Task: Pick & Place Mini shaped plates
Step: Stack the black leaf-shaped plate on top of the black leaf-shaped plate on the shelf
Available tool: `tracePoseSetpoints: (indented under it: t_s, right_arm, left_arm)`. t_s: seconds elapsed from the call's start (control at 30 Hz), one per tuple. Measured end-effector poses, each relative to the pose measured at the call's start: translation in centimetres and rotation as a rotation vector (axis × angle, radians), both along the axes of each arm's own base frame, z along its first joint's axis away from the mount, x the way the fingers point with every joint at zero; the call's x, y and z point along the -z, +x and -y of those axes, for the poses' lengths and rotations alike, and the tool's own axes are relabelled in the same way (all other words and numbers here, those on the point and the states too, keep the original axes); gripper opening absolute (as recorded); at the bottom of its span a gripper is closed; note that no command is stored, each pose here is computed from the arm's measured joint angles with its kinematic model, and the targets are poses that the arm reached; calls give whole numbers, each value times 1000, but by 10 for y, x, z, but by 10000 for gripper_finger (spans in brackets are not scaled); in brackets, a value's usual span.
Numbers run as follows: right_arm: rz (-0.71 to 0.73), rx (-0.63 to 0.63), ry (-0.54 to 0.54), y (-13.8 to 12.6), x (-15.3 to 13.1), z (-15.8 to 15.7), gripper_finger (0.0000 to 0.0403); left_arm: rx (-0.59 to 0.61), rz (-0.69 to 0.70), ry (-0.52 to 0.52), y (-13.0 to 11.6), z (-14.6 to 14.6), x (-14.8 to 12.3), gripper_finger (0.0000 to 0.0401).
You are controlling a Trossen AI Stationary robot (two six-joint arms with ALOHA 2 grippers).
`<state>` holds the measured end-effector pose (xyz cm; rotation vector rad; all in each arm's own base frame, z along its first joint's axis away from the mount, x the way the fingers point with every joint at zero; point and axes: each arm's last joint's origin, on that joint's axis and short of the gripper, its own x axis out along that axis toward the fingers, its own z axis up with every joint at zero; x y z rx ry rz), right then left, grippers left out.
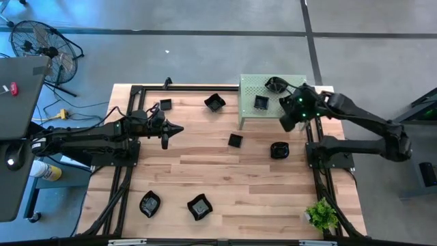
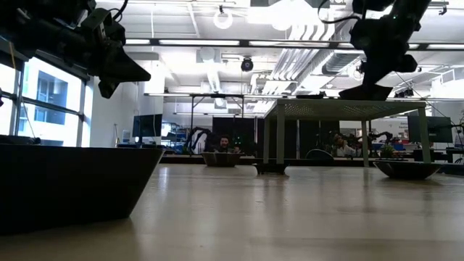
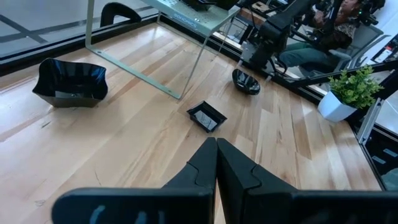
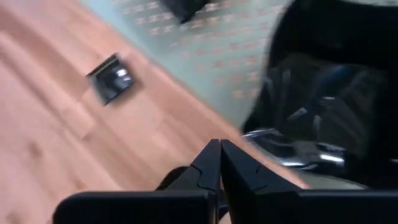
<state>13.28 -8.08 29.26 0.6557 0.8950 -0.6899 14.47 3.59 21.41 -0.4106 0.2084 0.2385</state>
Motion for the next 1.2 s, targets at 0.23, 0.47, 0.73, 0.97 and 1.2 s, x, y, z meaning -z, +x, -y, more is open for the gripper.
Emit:
tracePoseSetpoints:
  t_s: [0.23,0.47,0.73,0.97,1.2]
  right_arm:
    - [-29,75,-47,-1,1,2,3]
    - [17,47,-49,-2,-11,-1,8]
    - [166,-101,-97,9,-34,-26,2]
    - [259,-198,-134,27,-29,-49,2]
    - [286,-235,-168,30,-32,-58,2]
  left_arm:
    - [-2,-1,3,0,0,0,1]
    - [1,-15,-1,0,0,1,1]
    - [125,-202,-26,-6,5,-11,1]
    - [235,-346,-175,-12,13,-13,1]
    - [274,-559,-349,-10,44,2,1]
